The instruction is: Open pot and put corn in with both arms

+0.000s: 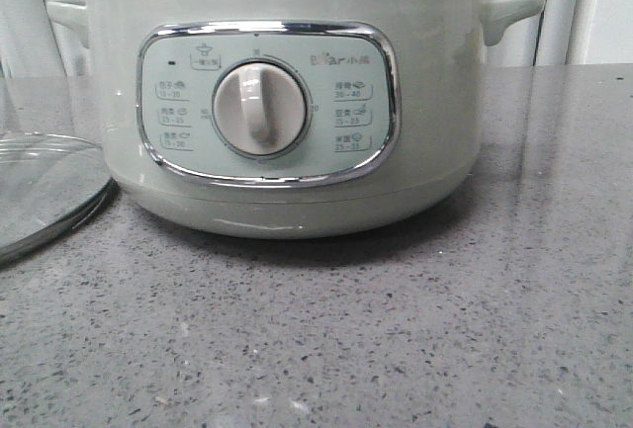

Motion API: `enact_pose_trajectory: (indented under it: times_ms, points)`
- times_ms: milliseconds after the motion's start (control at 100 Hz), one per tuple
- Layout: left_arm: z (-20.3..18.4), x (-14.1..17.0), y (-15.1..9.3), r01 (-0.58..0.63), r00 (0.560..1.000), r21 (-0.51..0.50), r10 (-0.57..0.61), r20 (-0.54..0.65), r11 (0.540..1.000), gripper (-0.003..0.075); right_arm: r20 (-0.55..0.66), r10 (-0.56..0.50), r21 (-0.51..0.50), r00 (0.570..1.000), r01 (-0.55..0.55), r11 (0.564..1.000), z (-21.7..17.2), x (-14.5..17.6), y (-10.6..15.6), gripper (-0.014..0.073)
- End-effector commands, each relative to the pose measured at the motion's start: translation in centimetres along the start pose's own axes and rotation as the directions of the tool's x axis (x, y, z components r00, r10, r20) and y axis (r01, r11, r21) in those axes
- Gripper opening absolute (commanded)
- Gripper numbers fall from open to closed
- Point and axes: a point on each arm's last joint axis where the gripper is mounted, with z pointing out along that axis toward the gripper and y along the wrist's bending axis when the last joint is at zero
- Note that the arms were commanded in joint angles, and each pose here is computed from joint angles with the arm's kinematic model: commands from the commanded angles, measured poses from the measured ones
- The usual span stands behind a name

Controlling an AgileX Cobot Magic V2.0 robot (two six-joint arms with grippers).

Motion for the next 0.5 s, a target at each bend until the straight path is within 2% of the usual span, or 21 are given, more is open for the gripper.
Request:
enact_pose_trajectory:
  times_ms: [0,130,200,340,490]
  points:
    - [-0.2,0.1,0.2,0.001,0.997,-0.035,0.002,0.079,0.999,-0.0020,0.089,-0.016,0.020,0.996,0.015,1.000,0.0,-1.5,-0.2,-0.0064]
    - [-0.9,2.7,0.6,-0.011,0.997,-0.124,0.019,0.069,0.992,-0.0020,0.089,-0.016,0.020,0.996,0.015,1.000,0.0,-1.5,-0.2,-0.0064]
    - [-0.8,4.0,0.9,0.022,0.999,-0.171,-0.013,0.052,0.985,-0.0020,0.089,-0.016,0.020,0.996,0.015,1.000,0.0,-1.5,-0.2,-0.0064]
    - [-0.7,6.8,1.2,0.028,0.999,-0.211,-0.034,-0.024,0.977,-0.0020,0.089,-0.016,0.020,0.996,0.015,1.000,0.0,-1.5,-0.2,-0.0064]
    - [-0.9,9.0,1.0,0.027,0.968,-0.208,-0.077,-0.240,0.978,-0.0020,0.089,-0.016,0.020,0.996,0.015,1.000,0.0,-1.5,-0.2,-0.0064]
